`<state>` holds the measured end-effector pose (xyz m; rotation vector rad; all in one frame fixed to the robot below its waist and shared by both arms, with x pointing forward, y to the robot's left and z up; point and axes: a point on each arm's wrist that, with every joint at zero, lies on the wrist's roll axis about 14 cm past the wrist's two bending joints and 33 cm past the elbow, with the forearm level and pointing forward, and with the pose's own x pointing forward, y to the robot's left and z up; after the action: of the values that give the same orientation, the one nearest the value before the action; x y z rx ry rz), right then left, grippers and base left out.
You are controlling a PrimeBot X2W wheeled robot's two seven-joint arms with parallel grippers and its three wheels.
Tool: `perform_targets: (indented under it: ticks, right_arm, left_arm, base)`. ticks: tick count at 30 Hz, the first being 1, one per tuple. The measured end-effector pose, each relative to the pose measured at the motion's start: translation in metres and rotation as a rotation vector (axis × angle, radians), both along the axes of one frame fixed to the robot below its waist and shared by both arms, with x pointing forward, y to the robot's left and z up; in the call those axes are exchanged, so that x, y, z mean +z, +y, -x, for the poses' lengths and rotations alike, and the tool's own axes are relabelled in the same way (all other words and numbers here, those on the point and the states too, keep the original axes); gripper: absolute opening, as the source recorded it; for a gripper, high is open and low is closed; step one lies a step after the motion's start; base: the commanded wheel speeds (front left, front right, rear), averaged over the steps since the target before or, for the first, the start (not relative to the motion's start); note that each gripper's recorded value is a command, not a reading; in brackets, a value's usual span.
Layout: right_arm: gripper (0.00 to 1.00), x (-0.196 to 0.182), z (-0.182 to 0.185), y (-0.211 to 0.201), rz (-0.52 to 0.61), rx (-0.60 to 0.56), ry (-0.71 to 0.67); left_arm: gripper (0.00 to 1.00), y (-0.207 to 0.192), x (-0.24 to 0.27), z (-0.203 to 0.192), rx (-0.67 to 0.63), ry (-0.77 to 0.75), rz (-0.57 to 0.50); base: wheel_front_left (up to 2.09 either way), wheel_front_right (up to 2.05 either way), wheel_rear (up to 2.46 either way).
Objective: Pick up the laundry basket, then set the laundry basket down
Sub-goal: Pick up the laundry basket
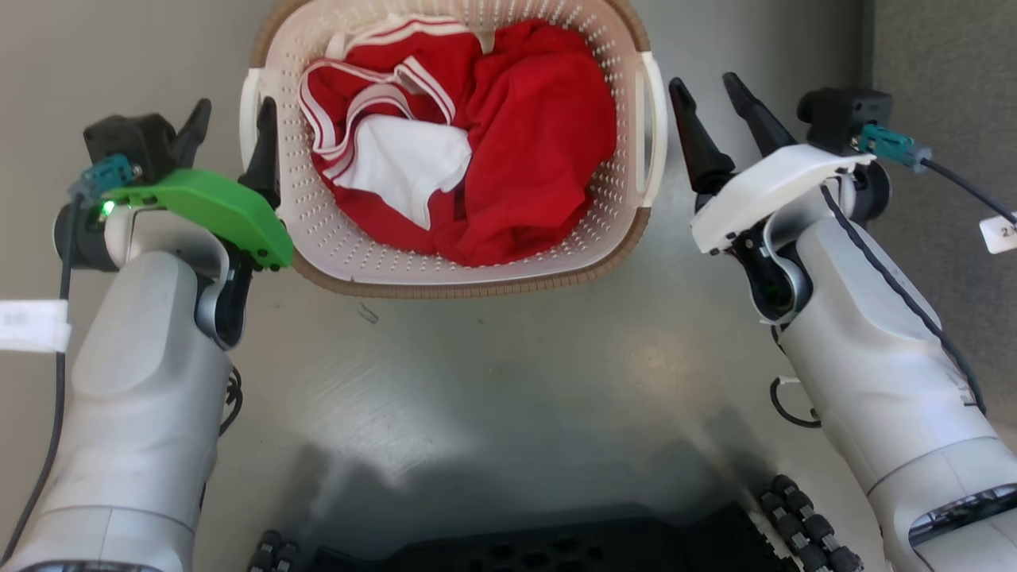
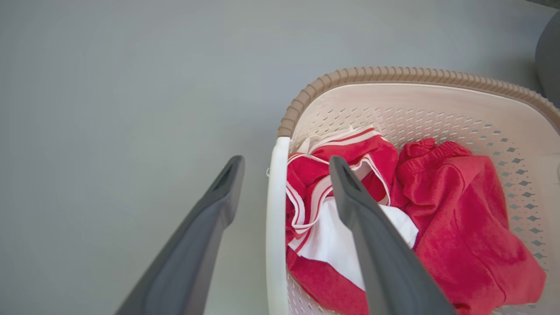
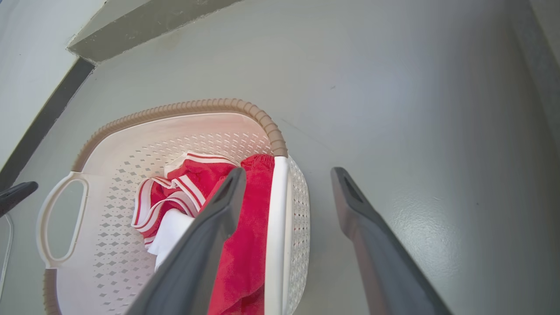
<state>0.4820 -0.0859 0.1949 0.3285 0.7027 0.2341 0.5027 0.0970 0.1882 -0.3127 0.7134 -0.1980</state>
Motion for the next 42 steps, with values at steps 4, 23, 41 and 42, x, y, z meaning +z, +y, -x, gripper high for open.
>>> perform_targets:
  ticks: [4,23,41,42]
  right_arm:
    - [1.0,-0.014,0.006,0.011,-0.038,0.012,0.049]
    - [1.0,-0.062,0.016,0.024,-0.068,0.026,0.175]
    - [0.0,-0.067,0.015,0.031,-0.086,0.029,0.201]
    - [0.0,-0.066,0.014,0.031,-0.084,0.031,0.199]
  left_arm:
    - [1.0,-0.001,-0.016,0.003,-0.006,0.048,-0.003]
    - [1.0,-0.011,-0.071,0.025,-0.079,0.213,-0.017]
    - [0.0,-0.02,-0.076,0.028,-0.08,0.24,0.009]
    - [0.0,-0.021,-0.076,0.029,-0.084,0.237,0.008]
  base:
    - [0.0,0.0,0.0]
    - [0.0,0.0,0.0]
    - [0.0,0.0,0.0]
    - [0.0,0.0,0.0]
